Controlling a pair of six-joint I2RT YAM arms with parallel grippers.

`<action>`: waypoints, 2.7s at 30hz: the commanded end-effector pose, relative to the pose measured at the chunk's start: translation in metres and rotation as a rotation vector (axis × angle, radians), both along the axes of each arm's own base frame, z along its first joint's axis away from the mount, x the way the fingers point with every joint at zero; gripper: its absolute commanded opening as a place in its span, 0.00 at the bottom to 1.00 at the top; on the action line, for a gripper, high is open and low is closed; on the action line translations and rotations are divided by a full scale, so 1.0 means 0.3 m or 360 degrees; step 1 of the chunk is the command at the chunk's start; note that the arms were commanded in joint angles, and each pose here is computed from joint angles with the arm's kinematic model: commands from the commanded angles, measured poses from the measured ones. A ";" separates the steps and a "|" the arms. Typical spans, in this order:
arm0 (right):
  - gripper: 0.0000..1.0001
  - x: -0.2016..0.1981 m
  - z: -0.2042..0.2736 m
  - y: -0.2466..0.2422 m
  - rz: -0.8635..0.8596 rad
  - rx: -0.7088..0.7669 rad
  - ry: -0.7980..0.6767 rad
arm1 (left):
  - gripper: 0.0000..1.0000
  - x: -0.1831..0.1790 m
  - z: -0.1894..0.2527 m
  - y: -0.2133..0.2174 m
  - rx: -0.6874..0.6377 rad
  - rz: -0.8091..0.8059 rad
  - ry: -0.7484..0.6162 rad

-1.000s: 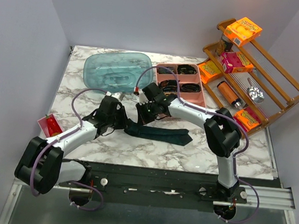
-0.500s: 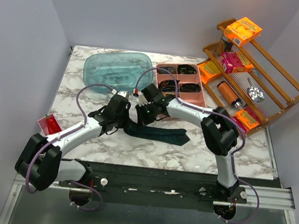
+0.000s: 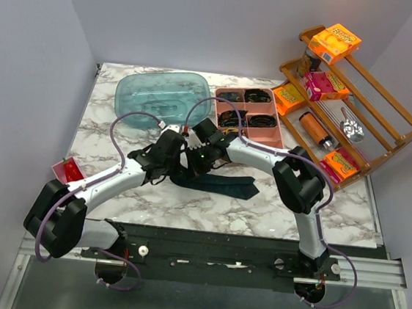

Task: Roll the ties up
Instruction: Roll the tie at the center of the board.

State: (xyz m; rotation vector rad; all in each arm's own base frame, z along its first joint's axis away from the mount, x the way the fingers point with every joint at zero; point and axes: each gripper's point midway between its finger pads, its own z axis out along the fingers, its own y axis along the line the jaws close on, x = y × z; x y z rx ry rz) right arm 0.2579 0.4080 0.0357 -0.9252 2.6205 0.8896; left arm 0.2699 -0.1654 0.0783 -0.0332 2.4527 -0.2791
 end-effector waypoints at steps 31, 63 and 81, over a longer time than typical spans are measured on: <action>0.04 0.129 0.138 -0.114 -0.0217 0.0038 -0.0150 | 0.00 -0.033 0.033 0.120 0.0810 0.0031 0.0117; 0.04 0.141 0.076 -0.207 -0.0293 -0.0030 -0.0095 | 0.28 -0.064 -0.122 -0.138 0.0901 -0.0200 0.0165; 0.04 0.126 0.167 -0.184 -0.0219 0.0101 -0.0144 | 0.70 -0.035 0.040 -0.137 0.0437 -0.0041 -0.0061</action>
